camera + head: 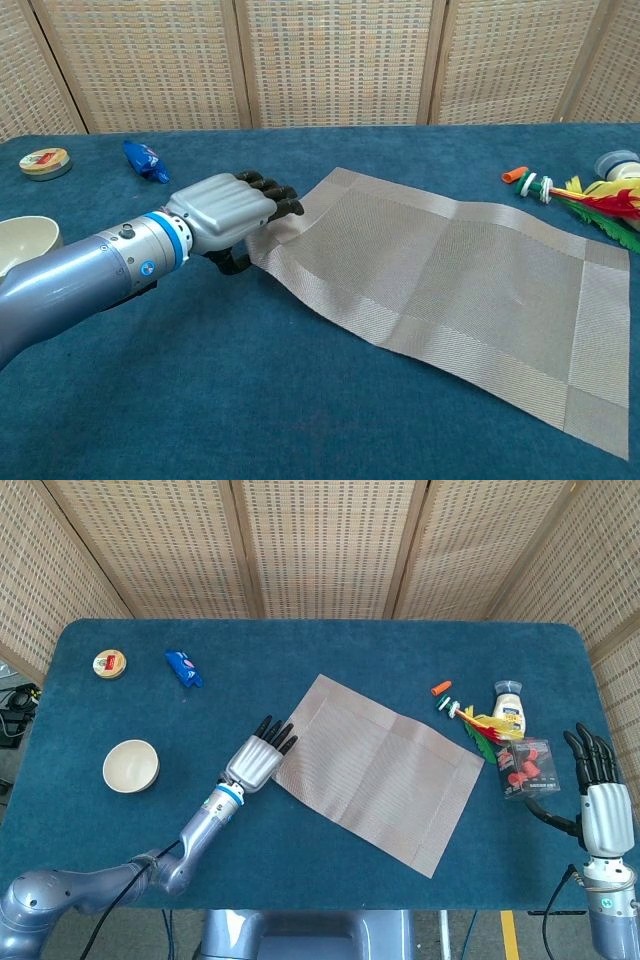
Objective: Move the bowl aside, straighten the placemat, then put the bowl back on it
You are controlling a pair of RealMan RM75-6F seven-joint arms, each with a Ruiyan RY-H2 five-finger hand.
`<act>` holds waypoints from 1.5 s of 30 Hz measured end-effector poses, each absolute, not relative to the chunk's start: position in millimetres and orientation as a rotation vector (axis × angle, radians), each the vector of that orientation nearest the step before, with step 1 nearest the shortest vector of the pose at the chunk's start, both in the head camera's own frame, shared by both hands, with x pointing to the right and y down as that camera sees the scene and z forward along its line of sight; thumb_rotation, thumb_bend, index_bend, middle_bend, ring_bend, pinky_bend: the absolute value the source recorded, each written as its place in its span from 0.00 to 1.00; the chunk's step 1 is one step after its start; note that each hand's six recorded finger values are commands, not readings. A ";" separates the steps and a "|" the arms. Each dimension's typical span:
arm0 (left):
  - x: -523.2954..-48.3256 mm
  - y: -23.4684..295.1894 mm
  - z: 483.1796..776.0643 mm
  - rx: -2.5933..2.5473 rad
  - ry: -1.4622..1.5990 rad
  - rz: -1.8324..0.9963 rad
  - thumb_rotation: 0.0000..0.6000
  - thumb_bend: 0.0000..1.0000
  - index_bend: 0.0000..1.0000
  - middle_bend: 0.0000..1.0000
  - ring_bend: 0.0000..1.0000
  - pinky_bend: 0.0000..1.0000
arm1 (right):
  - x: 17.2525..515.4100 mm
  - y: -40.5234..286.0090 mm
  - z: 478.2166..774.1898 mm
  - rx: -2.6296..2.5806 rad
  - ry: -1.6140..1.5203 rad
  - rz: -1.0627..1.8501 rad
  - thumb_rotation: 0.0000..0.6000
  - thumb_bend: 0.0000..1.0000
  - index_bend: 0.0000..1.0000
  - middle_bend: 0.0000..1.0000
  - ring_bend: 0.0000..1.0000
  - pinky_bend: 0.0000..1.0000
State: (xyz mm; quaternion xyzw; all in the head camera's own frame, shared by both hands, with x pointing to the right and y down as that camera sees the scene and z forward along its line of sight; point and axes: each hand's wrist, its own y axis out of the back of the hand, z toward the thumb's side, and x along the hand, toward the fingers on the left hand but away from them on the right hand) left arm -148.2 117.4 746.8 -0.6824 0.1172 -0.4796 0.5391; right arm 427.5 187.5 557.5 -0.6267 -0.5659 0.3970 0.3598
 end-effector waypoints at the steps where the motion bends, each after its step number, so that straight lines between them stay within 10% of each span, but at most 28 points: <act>1: -147.8 117.4 746.2 -1.626 0.284 -1.135 1.00 0.46 0.13 0.00 0.00 0.00 | 427.3 187.5 557.7 -1.617 -1.459 1.023 1.00 0.26 0.05 0.00 0.00 0.00; 30: -148.3 112.5 747.0 -1.593 0.353 -1.112 1.00 0.57 0.60 0.00 0.00 0.00 | 423.6 188.8 557.9 -1.658 -1.468 1.009 1.00 0.26 0.07 0.00 0.00 0.00; 45: -166.5 113.1 730.8 -1.579 0.371 -1.086 1.00 0.57 0.67 0.00 0.00 0.00 | 420.1 190.5 555.0 -1.665 -1.461 0.994 1.00 0.26 0.08 0.00 0.00 0.00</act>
